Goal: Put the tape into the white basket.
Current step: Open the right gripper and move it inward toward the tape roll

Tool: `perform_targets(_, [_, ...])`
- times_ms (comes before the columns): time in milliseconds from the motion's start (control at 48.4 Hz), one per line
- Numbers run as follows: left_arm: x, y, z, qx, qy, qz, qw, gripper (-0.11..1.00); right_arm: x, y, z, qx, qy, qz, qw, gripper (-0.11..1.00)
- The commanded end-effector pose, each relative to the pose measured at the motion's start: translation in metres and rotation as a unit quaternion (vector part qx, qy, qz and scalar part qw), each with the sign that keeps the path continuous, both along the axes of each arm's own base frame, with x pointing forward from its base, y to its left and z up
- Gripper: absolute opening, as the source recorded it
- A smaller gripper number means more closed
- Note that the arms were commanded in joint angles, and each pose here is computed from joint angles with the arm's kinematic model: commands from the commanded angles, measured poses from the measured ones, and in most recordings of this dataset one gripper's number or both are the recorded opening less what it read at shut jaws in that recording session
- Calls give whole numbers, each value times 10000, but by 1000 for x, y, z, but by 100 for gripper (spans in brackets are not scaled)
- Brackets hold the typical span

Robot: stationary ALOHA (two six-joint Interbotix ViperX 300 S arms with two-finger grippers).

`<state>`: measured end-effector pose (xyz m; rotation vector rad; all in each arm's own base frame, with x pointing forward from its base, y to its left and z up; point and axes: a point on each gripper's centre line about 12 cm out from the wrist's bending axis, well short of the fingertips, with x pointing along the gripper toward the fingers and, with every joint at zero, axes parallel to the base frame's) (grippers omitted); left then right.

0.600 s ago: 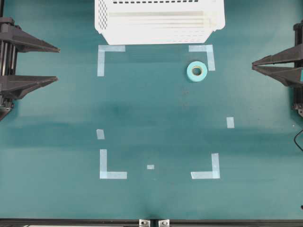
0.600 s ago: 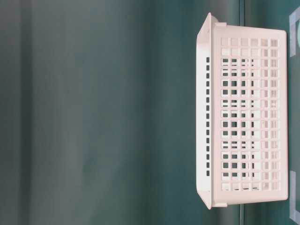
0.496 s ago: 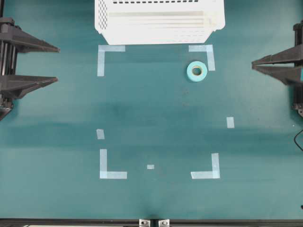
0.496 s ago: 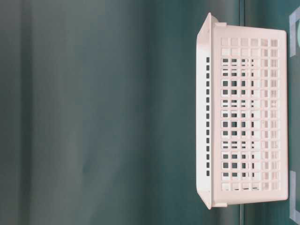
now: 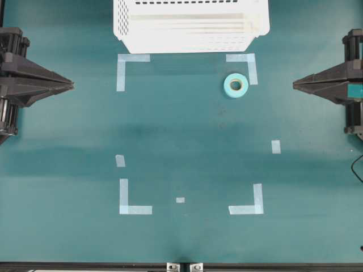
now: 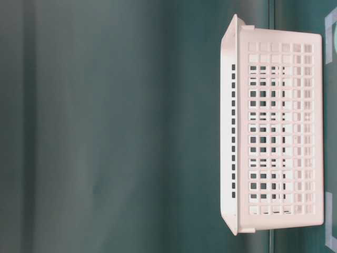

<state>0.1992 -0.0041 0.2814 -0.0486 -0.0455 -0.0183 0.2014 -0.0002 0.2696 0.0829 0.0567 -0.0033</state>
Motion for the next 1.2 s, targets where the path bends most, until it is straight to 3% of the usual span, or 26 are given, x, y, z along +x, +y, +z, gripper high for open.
perform_targets(0, [0,-1,3,-16,-53,-26,10000,-11,0,0,7,275,-47,-24,9996,1])
perform_targets(124, [-1,-1,-1,-15,-15,-19,10000,-9,-2,0,8,529,-62,-31,9986,2])
perform_targets(186, [-2,-1,-4,-14,16,-26,10000,-5,-2,0,7,536,-39,-25,9986,12])
perform_targets(310, [-3,-1,-13,-3,138,-18,9999,11,-1,0,4,581,122,-40,9982,44])
perform_targets(455, [-5,-1,-21,0,230,-18,9997,44,3,0,3,710,321,-64,9969,86])
perform_targets(517, [-6,-1,-24,1,269,-18,9996,44,6,0,4,786,358,-82,9962,96])
perform_targets(703, [-10,-1,-44,9,613,-22,9981,39,17,0,0,1341,788,-187,9876,96])
perform_targets(827, [-15,-1,-60,8,866,-24,9962,32,27,0,-14,1739,1300,-336,9756,96])
perform_targets(993, [-20,0,-76,14,1079,-24,9942,31,45,0,-31,2200,1809,-550,9570,96])
perform_targets(1179, [-24,1,-86,15,1216,-2,9926,31,63,5,-34,2344,2186,-602,9453,96])
